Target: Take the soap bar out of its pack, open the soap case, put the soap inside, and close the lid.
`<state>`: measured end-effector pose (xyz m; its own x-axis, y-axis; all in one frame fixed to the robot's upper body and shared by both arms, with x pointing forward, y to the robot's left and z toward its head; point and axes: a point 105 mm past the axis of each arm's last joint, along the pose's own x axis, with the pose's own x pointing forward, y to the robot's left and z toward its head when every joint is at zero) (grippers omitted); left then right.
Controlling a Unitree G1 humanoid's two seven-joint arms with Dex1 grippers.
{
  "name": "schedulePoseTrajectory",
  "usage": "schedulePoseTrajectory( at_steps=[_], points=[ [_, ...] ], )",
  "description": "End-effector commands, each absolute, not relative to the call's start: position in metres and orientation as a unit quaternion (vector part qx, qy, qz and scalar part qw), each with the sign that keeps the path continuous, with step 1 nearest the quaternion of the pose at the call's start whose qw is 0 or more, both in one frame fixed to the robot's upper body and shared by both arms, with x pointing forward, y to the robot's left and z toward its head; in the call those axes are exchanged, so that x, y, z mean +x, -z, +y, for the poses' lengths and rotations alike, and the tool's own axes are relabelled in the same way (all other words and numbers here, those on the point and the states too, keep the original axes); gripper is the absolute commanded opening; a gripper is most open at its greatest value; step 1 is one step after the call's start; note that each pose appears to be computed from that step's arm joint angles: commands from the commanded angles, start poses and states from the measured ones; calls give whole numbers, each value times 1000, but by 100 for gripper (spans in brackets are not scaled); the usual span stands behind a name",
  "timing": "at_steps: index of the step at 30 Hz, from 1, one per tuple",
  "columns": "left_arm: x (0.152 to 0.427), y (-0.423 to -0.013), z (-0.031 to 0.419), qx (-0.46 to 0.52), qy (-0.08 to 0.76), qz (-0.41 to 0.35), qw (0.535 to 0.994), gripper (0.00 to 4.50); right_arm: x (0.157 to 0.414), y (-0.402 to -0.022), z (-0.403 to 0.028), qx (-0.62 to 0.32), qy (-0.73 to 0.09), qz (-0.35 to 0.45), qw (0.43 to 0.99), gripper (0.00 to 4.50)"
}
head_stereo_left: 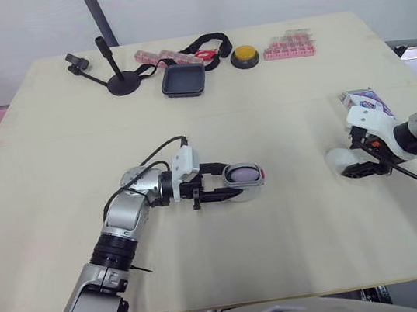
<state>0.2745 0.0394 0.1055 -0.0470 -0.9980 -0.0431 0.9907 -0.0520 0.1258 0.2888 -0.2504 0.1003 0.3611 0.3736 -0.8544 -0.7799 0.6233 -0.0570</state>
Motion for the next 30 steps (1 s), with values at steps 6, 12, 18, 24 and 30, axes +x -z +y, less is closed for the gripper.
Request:
schedulePoseTrajectory(
  at_steps=[6,12,18,24,30],
  points=[
    [270,-113,35,64,726,-51,683,193,294,-109,-250,-246,-361,416,797,200],
    [270,-112,35,63,726,-50,683,193,292,-109,-249,-250,-368,414,794,195],
    [272,-110,35,62,723,-46,686,193,291,-150,-215,-266,-444,341,785,195],
    [289,-115,36,51,701,-47,710,193,278,-196,-154,-298,-539,264,743,195],
    [291,-112,32,52,705,-43,706,193,264,-203,-111,-337,-590,251,690,195]
  ],
)
